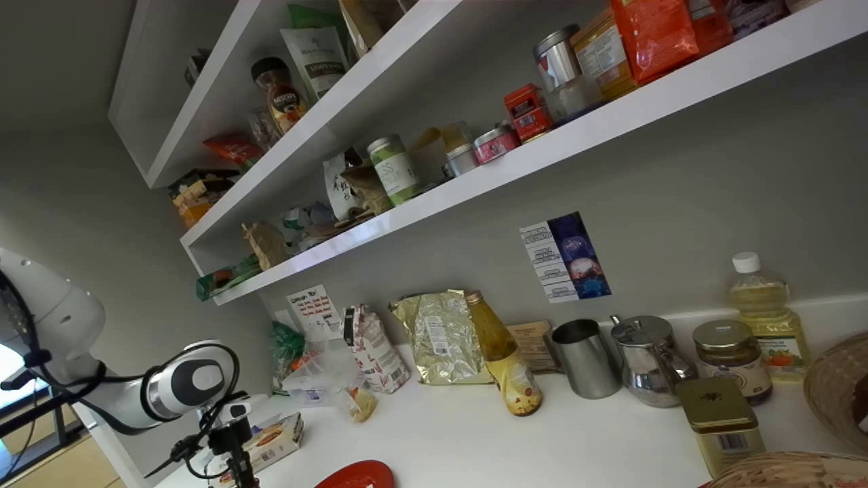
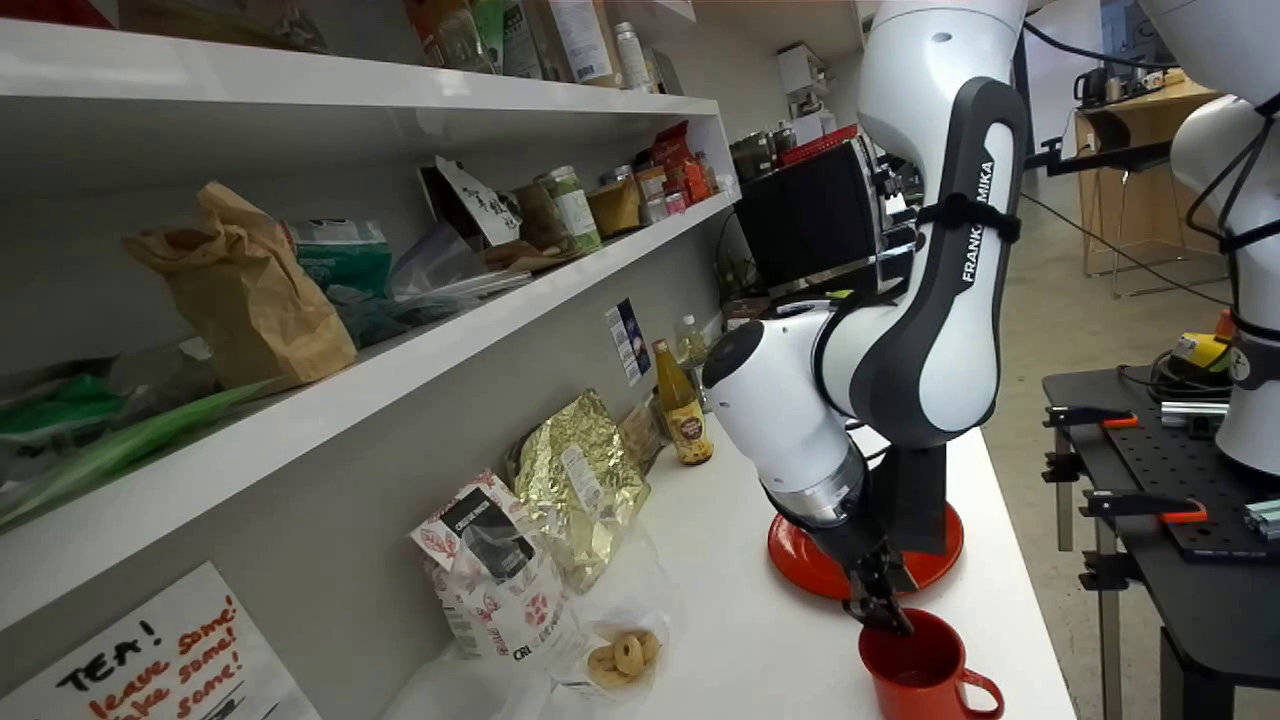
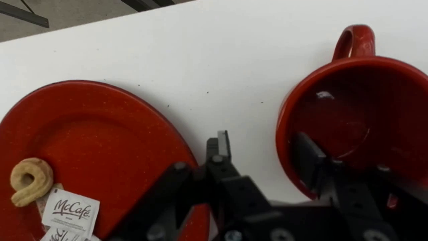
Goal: Put the cup on the plate
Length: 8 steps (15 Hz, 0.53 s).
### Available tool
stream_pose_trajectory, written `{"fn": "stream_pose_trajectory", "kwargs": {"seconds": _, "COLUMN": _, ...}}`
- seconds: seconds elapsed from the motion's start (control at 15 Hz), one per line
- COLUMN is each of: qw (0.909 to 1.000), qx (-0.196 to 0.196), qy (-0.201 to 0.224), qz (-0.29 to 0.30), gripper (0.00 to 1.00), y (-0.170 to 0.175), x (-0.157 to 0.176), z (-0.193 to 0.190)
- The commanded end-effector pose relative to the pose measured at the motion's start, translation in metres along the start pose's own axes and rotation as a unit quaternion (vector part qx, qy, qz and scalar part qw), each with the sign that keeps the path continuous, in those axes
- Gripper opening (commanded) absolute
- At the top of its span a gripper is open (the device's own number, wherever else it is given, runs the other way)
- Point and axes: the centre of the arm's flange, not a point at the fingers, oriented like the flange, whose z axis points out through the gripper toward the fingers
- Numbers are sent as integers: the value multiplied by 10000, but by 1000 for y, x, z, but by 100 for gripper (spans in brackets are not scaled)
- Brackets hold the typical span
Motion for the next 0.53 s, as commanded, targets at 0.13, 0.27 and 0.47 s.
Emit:
{"fn": "stream_pose_trajectory", "kwargs": {"seconds": 0.13, "qw": 9999, "qx": -67, "qy": -106, "qz": 11, "gripper": 4, "y": 7, "x": 6, "z": 4}}
{"fn": "stream_pose_trajectory", "kwargs": {"seconds": 0.27, "qw": 9999, "qx": -73, "qy": -132, "qz": 36, "gripper": 0, "y": 10, "x": 7, "z": 3}}
{"fn": "stream_pose_trajectory", "kwargs": {"seconds": 0.47, "qw": 9999, "qx": 4, "qy": -73, "qz": 89, "gripper": 3, "y": 17, "x": 14, "z": -13}}
